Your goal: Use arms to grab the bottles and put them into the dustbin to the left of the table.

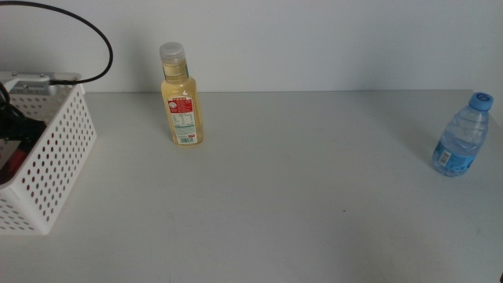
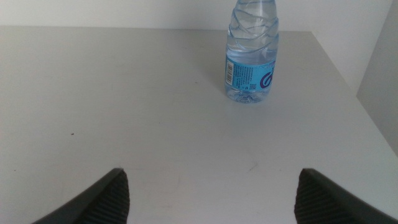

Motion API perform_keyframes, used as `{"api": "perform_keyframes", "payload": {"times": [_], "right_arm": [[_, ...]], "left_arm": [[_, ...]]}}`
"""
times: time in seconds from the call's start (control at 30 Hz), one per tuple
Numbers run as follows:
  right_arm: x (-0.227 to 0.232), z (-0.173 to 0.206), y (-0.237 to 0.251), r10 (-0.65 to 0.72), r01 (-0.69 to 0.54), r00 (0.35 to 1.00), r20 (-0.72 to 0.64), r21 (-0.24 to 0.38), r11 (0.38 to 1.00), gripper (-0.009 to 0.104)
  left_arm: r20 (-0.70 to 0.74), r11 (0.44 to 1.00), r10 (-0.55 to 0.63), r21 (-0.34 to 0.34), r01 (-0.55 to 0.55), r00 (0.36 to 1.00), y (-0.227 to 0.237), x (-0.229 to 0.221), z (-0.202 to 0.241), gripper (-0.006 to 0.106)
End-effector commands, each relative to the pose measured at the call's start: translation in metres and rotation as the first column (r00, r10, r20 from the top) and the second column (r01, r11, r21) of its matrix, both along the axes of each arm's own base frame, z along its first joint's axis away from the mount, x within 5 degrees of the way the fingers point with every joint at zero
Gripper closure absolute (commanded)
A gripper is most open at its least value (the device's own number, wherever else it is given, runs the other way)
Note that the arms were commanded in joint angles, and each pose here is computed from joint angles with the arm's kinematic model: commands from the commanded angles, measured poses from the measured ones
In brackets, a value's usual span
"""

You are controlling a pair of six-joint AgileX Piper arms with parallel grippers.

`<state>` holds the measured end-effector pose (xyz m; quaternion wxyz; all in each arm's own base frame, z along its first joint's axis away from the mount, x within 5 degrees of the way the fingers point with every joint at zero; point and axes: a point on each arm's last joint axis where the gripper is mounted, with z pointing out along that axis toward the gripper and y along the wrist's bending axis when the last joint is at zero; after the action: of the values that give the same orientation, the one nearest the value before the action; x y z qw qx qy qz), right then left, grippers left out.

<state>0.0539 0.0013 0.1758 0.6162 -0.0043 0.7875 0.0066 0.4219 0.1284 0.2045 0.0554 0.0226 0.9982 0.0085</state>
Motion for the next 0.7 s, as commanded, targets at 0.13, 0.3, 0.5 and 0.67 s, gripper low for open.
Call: {"api": "perform_keyframes", "payload": {"times": [0.13,0.3,0.5,0.67], "right_arm": [[0.0,0.011,-0.001,-0.008,0.01,0.995,0.101,-0.012,1.0,0.026],[0.0,0.011,-0.001,-0.008,0.01,0.995,0.101,-0.012,1.0,0.026],[0.0,0.011,-0.001,-0.008,0.01,0.995,0.101,-0.012,1.0,0.026],[0.0,0.011,-0.001,-0.008,0.01,0.995,0.101,-0.012,1.0,0.026]], "left_arm": [[0.176,0.997,0.056,0.035,-0.063,0.983,-0.007,-0.021,0.087,0.007],[0.32,0.994,0.081,0.047,-0.101,0.944,-0.024,-0.051,0.15,0.007],[0.448,0.998,0.004,0.054,-0.031,0.894,-0.074,-0.089,0.211,0.007],[0.545,0.998,-0.037,0.067,0.001,0.838,-0.111,-0.129,0.243,0.007]]}}
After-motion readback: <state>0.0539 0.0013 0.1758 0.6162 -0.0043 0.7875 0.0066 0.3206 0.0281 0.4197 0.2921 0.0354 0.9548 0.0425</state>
